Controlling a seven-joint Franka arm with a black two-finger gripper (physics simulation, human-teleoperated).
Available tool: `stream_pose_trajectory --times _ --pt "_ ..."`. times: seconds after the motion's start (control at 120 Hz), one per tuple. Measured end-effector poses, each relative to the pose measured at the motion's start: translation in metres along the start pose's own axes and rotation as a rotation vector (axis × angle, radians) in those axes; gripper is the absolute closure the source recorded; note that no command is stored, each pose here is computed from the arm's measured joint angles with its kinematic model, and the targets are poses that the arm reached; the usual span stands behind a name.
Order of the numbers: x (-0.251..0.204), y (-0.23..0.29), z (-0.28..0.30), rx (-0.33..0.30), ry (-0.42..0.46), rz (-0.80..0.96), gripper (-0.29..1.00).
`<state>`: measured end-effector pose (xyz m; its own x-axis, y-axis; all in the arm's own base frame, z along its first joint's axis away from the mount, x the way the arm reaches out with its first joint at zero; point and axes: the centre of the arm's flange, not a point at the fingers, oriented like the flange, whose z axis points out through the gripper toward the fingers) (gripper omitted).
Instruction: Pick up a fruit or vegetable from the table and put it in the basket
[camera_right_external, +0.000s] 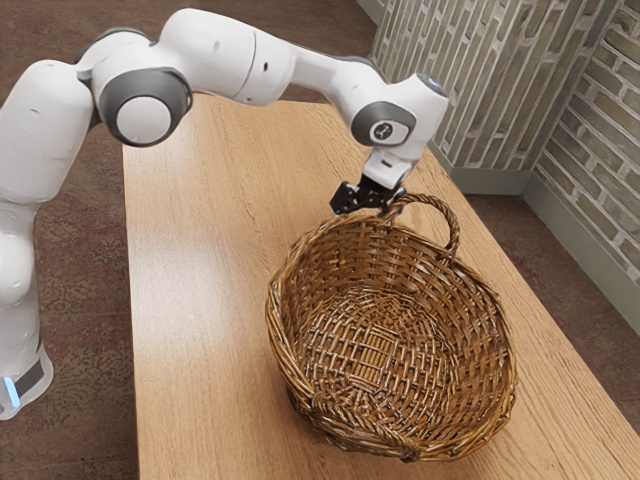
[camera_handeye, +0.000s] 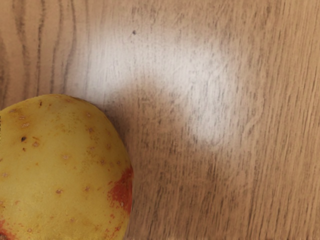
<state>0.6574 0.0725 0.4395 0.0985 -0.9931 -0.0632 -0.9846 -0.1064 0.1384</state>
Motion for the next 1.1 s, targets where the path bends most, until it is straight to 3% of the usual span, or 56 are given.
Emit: stream_pose_trajectory --times 0.2,0.817,0.975,1.1 --pt "0.006 -0.008 0.01 0.011 0.054 0.0 -0.01" --pt "0.017 -0.016 0.019 0.027 0.135 -0.008 0.0" --pt "0.018 -0.017 0.019 0.033 0.138 -0.012 0.28" --pt "0.018 -0.018 0.018 0.041 0.138 -0.015 0.33"
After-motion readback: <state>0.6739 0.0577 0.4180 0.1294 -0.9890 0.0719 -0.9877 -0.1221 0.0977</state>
